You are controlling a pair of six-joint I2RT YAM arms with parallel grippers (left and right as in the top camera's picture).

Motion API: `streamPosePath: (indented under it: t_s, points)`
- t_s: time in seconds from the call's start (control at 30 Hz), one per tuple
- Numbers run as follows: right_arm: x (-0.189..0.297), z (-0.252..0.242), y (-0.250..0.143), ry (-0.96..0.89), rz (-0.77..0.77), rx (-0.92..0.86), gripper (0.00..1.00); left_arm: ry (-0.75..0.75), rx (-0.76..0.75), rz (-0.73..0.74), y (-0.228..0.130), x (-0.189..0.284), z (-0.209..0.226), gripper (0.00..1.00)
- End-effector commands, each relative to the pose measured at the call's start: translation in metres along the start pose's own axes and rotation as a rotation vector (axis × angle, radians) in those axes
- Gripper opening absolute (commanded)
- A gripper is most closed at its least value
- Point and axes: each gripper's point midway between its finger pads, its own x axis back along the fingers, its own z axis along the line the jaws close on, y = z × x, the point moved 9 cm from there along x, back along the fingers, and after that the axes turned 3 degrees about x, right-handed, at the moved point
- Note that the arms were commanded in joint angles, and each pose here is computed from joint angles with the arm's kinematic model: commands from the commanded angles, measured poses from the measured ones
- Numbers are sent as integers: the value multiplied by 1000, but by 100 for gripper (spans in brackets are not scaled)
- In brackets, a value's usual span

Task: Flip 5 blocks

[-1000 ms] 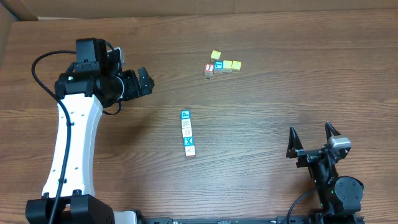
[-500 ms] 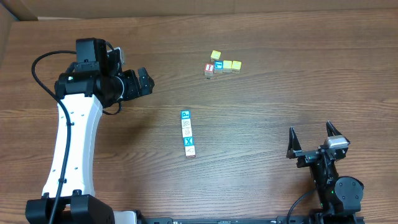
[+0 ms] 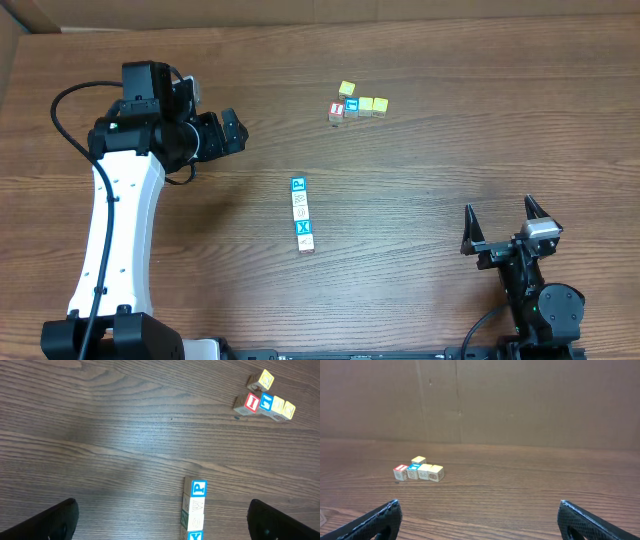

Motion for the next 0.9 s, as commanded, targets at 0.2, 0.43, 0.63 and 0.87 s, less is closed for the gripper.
streamPosePath:
  t_s: [0.2, 0.43, 0.63, 0.87]
  points:
    - [0, -1, -2, -2, -4, 4, 100, 1, -27, 3, 1, -2, -2, 100]
    - [0, -1, -2, -2, -3, 4, 100, -18, -51, -87, -3, 30, -8, 100]
    - [0, -1, -2, -2, -3, 4, 100, -29, -90, -311, -21, 103, -16, 100]
    - [0, -1, -2, -2, -3, 4, 100, -40, -126, -613, -66, 191, -17, 100]
